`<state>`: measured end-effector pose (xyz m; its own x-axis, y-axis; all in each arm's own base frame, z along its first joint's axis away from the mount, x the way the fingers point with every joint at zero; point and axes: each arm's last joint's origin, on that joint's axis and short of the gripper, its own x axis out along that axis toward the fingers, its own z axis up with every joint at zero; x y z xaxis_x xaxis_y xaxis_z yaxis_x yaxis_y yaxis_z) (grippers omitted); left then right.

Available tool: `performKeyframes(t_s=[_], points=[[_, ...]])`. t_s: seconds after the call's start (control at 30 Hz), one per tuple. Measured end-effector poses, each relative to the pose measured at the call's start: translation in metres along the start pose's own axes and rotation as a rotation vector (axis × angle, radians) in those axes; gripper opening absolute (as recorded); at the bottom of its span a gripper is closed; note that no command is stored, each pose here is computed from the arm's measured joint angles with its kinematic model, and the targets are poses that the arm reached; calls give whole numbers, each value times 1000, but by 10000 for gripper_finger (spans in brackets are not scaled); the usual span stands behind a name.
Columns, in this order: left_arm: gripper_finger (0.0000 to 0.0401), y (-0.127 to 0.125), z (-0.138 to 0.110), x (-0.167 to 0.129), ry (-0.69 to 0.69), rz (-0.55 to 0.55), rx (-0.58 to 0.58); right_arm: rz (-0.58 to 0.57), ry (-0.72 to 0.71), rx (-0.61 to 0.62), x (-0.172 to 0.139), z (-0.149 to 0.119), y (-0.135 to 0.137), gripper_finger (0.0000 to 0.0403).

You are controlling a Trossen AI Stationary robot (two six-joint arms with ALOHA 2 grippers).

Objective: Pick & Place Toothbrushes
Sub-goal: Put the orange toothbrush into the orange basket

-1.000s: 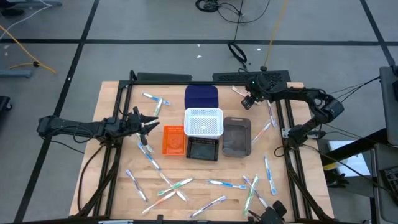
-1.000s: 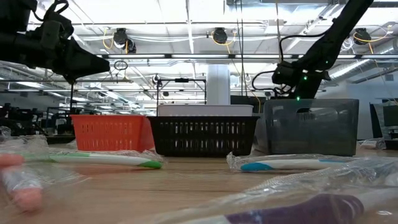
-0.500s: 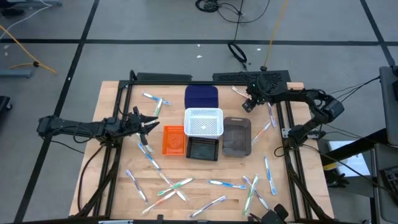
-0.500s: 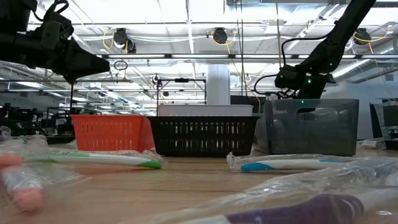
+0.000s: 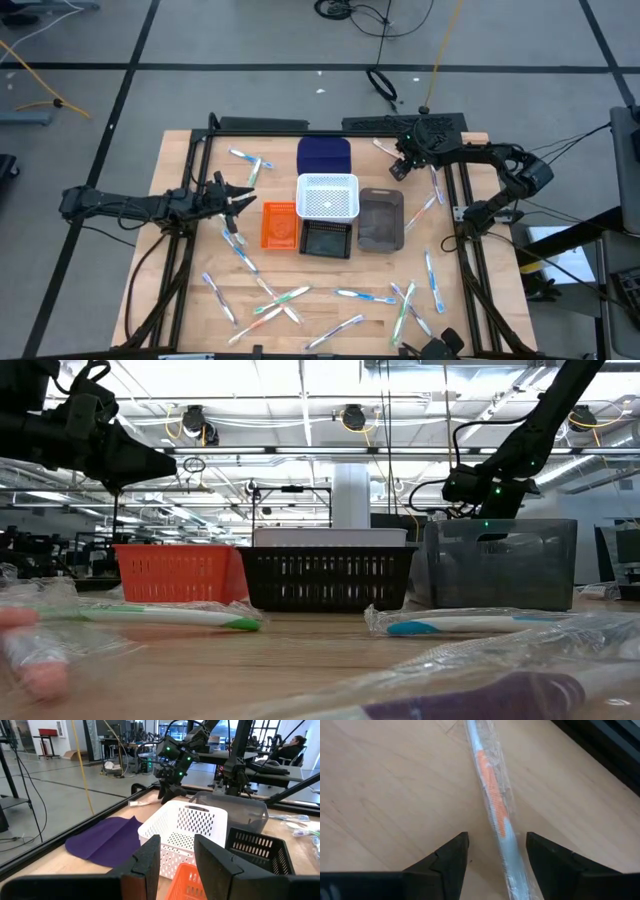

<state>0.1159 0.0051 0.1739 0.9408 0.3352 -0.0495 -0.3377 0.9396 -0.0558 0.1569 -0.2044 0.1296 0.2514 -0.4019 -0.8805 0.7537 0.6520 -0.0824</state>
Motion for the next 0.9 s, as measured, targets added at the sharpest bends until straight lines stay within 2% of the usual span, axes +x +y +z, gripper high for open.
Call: performKeyframes(t_s=[0.17,0.47,0.9], points=[[120,0,0,0,0,0,0,1,3,-3,0,0,0,139],[120,0,0,0,1,0,1,-5,6,-7,0,-1,0,17],[120,0,0,0,-2,0,2,-4,-3,13,-1,0,0,15]])
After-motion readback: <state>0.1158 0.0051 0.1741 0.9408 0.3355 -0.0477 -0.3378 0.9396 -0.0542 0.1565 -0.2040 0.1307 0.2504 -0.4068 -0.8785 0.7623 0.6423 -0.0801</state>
